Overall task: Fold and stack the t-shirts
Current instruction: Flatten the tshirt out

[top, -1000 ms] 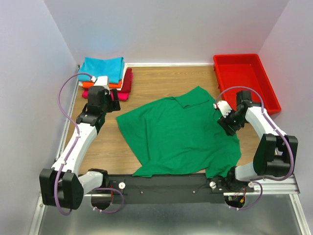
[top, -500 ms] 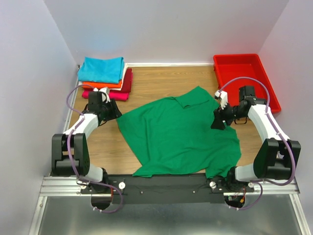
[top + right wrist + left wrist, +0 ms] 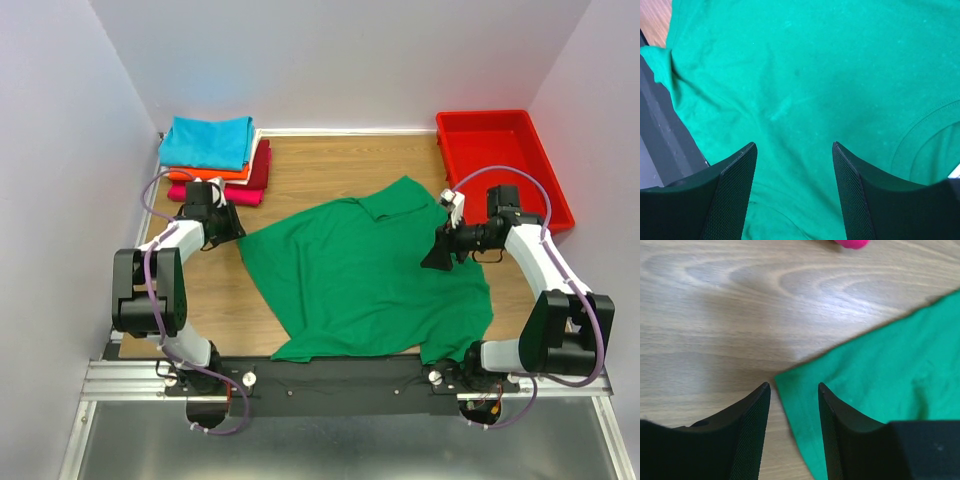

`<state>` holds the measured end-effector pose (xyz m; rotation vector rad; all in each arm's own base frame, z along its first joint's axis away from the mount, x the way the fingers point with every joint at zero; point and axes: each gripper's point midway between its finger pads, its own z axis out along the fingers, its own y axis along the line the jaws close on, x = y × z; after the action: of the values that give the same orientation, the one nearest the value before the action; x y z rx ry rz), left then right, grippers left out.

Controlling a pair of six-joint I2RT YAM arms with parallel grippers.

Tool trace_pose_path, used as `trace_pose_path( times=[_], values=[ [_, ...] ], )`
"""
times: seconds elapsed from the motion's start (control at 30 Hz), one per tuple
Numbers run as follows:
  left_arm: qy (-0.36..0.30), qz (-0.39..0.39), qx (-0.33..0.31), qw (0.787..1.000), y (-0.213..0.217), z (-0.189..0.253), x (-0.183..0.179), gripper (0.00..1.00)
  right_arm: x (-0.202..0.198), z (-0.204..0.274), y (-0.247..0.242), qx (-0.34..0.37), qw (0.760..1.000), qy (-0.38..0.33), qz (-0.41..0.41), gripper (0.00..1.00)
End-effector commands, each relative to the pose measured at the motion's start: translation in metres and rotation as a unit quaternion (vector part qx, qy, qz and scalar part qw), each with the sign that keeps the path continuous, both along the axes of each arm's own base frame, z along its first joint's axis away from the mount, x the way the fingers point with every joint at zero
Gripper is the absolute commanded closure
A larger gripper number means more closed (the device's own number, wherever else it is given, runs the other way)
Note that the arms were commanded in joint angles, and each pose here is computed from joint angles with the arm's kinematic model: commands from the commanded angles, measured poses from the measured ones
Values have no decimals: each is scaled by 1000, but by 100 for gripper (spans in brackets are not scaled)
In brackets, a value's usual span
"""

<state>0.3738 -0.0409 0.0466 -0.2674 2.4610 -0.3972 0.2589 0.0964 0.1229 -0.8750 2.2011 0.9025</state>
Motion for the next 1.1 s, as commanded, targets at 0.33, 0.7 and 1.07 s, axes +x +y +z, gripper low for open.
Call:
trace_pose_path(
  times=[0.33,0.7,1.07],
  values=[
    [88,-14,83,993,-5,-49,-21,53,0,6,1,8,1000,-21,-3,31],
    [78,-17,110,991,-5,-38,-15,90,0,5,-1,-4,1000,-27,-1,31],
    [1,-18,136,991,2,11,1,100,93,0,-36,-131,990,-46,-13,33]
  ],
)
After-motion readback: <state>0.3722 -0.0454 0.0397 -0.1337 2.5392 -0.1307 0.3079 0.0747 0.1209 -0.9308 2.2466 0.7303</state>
